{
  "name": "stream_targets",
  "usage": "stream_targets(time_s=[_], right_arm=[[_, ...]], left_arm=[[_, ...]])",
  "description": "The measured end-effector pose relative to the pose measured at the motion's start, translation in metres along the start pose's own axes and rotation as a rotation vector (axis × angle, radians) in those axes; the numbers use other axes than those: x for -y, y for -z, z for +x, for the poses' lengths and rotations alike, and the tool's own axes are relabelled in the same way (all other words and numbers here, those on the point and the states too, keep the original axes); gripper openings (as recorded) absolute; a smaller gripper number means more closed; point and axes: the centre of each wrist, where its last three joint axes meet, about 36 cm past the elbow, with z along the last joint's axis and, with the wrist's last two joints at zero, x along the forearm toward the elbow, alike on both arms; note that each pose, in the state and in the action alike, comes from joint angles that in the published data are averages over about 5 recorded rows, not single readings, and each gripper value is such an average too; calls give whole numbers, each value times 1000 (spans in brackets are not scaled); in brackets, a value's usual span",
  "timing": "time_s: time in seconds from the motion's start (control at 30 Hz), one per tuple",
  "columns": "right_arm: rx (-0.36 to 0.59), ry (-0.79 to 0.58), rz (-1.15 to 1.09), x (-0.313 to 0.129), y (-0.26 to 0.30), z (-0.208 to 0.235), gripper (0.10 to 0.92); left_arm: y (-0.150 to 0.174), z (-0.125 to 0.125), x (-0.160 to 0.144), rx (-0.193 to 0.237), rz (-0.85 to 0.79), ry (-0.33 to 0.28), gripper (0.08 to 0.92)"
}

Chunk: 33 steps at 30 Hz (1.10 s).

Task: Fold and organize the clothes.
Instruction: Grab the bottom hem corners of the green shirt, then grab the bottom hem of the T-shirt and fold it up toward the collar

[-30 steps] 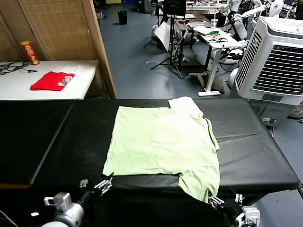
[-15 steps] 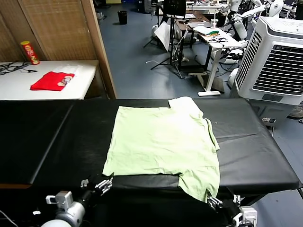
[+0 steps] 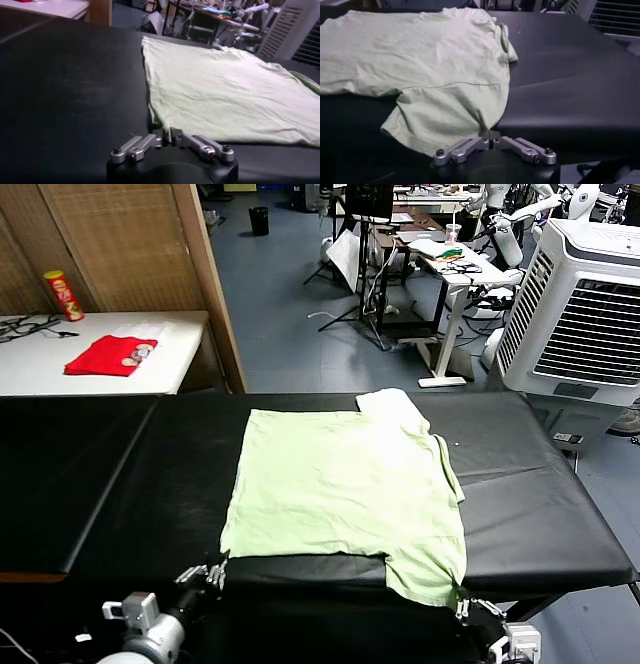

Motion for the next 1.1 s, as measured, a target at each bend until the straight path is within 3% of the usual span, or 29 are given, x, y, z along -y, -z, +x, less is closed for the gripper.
stream_targets(time_s=[0.2,0.43,0.73,1.0,1.1], right_arm=[[23,7,-1,6,4,3,121],[191,65,-29,21,15,-29,121],[301,61,1,35,37,-100,121],[360,54,37,41,57,-159,121],[355,52,60,41,60,-180,121]], left_arm=[[2,18,1,8,10,27,127],[9,32,4,67,39,42,127],[28,-8,5,204,51,42,127],[40,-46,-2,277,5,76,127],[39,-58,-4,286,-31,84,127]])
